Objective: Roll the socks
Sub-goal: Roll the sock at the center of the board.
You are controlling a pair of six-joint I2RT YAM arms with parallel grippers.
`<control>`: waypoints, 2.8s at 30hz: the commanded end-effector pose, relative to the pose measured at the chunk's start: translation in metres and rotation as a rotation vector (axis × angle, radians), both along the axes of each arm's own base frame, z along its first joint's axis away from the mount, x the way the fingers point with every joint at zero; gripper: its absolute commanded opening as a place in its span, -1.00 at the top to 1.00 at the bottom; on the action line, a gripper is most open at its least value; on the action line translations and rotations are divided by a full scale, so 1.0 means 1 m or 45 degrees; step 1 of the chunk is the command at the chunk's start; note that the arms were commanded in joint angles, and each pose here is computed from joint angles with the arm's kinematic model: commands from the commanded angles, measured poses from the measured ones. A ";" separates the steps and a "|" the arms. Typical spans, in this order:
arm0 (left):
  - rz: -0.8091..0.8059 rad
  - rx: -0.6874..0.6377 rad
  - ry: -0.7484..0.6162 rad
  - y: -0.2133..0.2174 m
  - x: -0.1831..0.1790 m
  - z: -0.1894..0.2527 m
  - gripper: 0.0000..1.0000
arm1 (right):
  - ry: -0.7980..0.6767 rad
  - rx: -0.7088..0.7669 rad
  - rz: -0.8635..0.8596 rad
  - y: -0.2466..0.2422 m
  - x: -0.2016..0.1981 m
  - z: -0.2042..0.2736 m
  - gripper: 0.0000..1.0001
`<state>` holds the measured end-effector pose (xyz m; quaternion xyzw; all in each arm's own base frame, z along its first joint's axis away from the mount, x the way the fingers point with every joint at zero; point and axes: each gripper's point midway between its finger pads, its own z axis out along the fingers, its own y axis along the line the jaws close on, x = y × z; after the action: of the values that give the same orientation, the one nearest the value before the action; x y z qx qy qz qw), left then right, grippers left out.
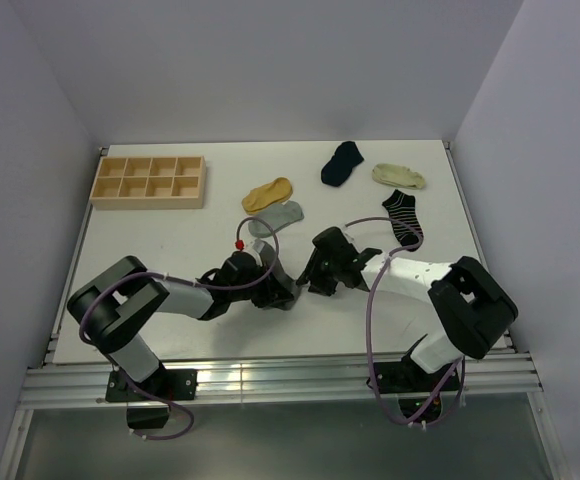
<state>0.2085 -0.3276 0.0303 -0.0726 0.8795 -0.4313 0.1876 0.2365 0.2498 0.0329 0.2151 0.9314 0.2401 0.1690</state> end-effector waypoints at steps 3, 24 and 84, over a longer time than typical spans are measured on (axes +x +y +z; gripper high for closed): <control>-0.007 -0.062 0.048 -0.003 -0.004 -0.003 0.99 | -0.022 0.026 0.004 0.014 0.007 0.005 0.02; 0.058 -0.145 0.137 0.004 0.000 -0.012 0.99 | 0.034 -0.097 0.066 0.021 0.008 -0.005 0.14; -0.117 0.825 -0.771 -0.020 -0.005 0.016 0.14 | 0.181 -0.416 0.171 0.012 0.008 -0.021 1.00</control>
<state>0.2059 -0.3293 0.0310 0.1311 0.8902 -0.1371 0.4143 0.2441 0.2615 0.0176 0.1421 0.9787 0.0900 0.1177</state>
